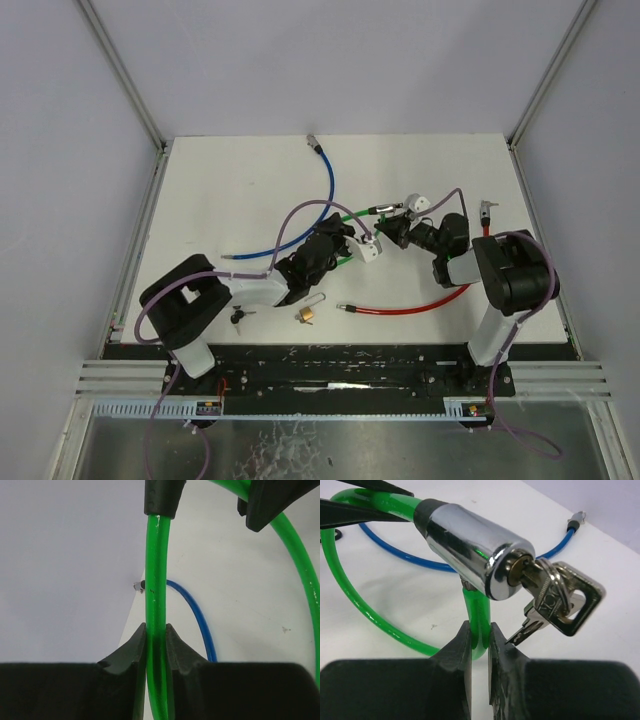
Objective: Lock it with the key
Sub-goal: Lock the lock.
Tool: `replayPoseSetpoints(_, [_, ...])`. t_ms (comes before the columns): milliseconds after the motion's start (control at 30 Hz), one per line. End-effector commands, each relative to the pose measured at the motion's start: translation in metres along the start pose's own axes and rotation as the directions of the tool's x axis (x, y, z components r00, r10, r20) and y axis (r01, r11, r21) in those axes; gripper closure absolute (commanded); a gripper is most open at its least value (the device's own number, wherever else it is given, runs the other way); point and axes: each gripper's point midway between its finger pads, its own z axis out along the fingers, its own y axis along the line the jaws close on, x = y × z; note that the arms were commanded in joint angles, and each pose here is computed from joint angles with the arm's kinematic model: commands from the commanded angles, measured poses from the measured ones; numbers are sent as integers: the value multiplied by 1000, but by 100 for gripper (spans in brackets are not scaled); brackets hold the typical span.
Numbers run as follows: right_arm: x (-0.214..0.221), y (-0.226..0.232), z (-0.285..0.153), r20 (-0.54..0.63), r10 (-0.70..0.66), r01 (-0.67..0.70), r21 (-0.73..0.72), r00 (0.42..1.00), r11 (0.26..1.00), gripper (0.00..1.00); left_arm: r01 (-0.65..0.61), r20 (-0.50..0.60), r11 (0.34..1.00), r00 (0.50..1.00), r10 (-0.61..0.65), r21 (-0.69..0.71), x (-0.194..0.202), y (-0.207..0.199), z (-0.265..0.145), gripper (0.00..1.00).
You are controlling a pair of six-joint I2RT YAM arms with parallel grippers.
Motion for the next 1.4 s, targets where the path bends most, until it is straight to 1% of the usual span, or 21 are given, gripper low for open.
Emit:
replayPoseSetpoints(0, [-69, 5, 6, 245, -331, 342, -2, 911, 940, 100, -28, 42, 992, 999, 23, 121, 4, -45, -2, 100])
replayPoseSetpoints(33, [-67, 7, 4, 242, -336, 347, -3, 910, 938, 98, -14, 44, 993, 999, 9, 121, 5, -47, -4, 100])
replayPoseSetpoints(200, [-61, 20, -7, 221, -347, 361, -26, 911, 932, 76, 27, 33, 991, 999, -31, 128, 10, -52, -9, 100])
replayPoseSetpoints(300, [-57, 26, -10, 193, -338, 354, -53, 921, 934, 68, 42, 14, 991, 999, -44, 126, 14, -53, -9, 100])
replayPoseSetpoints(500, [-46, 32, -17, 100, -321, 330, -95, 942, 939, 64, 62, -45, 994, 997, -58, 93, 24, -46, -4, 100])
replayPoseSetpoints(633, [-38, 36, -26, 43, -341, 343, -124, 939, 931, 59, 68, -57, 995, 996, -63, 73, 27, -42, -5, 100])
replayPoseSetpoints(733, [-28, 38, -34, -13, -382, 375, -159, 924, 913, 54, 74, -49, 996, 996, -72, 55, 26, -39, -7, 100])
replayPoseSetpoints(767, [-24, 40, -37, -31, -391, 380, -177, 920, 908, 55, 76, -44, 996, 996, -73, 55, 25, -39, -7, 100])
replayPoseSetpoints(800, [-20, 42, -38, -50, -387, 371, -194, 921, 908, 59, 78, -42, 995, 996, -76, 54, 25, -39, -7, 100])
replayPoseSetpoints(867, [-14, 45, -38, -74, -344, 321, -218, 936, 922, 66, 79, -37, 995, 996, -77, 53, 23, -38, -7, 100])
replayPoseSetpoints(933, [-13, 42, -36, -97, -293, 268, -209, 951, 940, 66, 81, -32, 995, 996, -79, 51, 21, -36, -6, 100])
replayPoseSetpoints(1000, [-14, 37, -33, -125, -206, 183, -173, 971, 968, 60, 83, -32, 995, 996, -81, 48, 20, -35, -6, 100])
replayPoseSetpoints(1067, [-16, 36, -31, -148, -112, 88, -158, 983, 983, 58, 85, -34, 995, 996, -84, 43, 20, -34, -7, 100])
replayPoseSetpoints(1133, [-20, 37, -31, -164, -43, 20, -141, 986, 990, 56, 86, -39, 996, 996, -85, 38, 21, -33, -7, 100])
replayPoseSetpoints(1200, [-25, 35, -31, -173, 21, -40, -107, 985, 993, 51, 85, -45, 996, 995, -84, 31, 22, -32, -7, 100])
replayPoseSetpoints(1300, [-28, 37, -33, -217, 116, -136, -82, 969, 987, 47, 88, -51, 996, 995, -87, 17, 23, -30, -6, 100])
replayPoseSetpoints(1333, [-30, 39, -35, -229, 160, -180, -68, 960, 981, 42, 91, -53, 996, 995, -90, 15, 23, -30, -7, 100])
replayPoseSetpoints(1367, [-28, 41, -37, -238, 217, -235, -46, 947, 971, 35, 95, -52, 995, 994, -94, 11, 23, -28, -6, 100])
